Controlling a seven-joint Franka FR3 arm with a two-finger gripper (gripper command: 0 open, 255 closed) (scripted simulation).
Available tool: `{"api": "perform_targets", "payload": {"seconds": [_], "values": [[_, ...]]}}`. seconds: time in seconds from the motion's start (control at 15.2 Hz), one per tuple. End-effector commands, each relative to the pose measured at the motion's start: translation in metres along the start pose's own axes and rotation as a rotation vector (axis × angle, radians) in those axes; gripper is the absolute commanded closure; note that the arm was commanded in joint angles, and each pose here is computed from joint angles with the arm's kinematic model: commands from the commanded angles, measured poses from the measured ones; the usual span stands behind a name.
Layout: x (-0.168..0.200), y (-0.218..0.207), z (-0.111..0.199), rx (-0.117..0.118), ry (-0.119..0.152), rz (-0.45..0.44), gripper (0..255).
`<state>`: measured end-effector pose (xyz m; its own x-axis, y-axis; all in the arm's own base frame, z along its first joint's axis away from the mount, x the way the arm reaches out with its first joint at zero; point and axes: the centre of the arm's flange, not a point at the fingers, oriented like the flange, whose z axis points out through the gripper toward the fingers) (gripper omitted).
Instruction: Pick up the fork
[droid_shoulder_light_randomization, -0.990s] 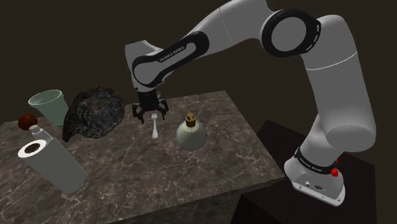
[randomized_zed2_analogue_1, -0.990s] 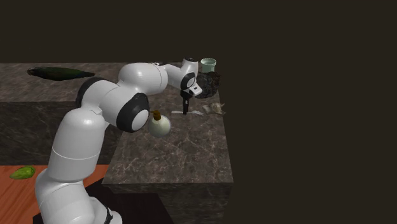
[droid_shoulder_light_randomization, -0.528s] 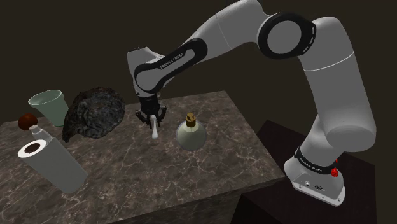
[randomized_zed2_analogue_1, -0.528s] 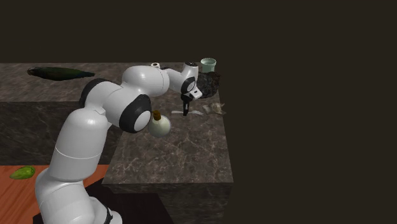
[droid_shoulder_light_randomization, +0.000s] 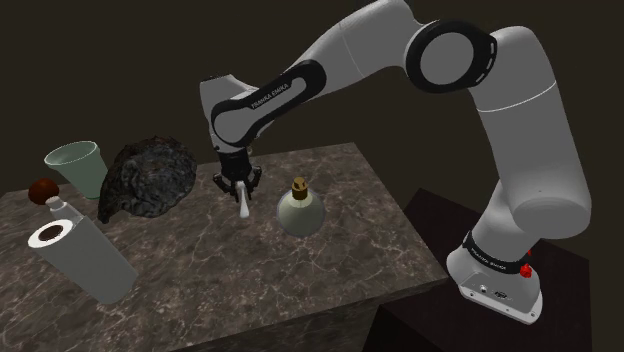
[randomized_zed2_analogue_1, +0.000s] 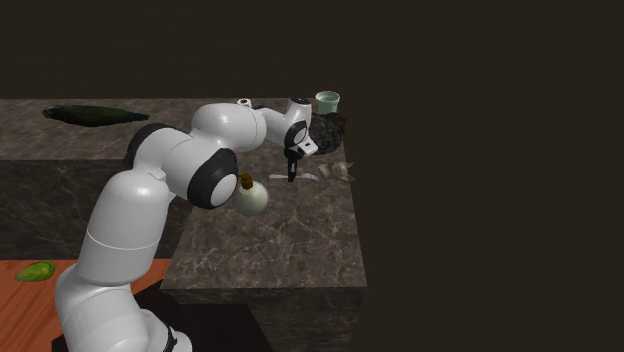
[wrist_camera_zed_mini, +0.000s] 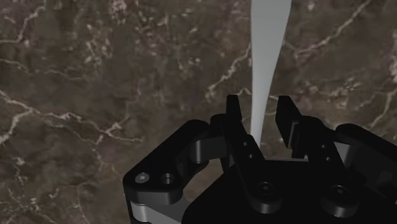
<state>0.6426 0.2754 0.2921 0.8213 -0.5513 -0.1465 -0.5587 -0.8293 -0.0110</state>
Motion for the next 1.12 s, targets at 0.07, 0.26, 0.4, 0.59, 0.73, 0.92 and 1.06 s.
{"api": "perform_targets", "payload": {"seconds": [0.07,0.26,0.4,0.59,0.73,0.92,1.06], "values": [[-0.001,0.000,-0.011,0.001,0.001,0.000,255],[-0.003,0.000,-0.026,0.001,0.001,0.000,255],[-0.005,0.000,-0.037,0.001,0.001,0.000,255],[-0.007,-0.001,-0.052,0.001,0.001,0.000,255],[-0.009,-0.001,-0.063,0.001,0.001,0.000,255],[-0.011,-0.001,-0.078,0.001,0.001,0.000,255],[-0.011,-0.001,-0.079,0.001,0.001,0.000,255]]}}
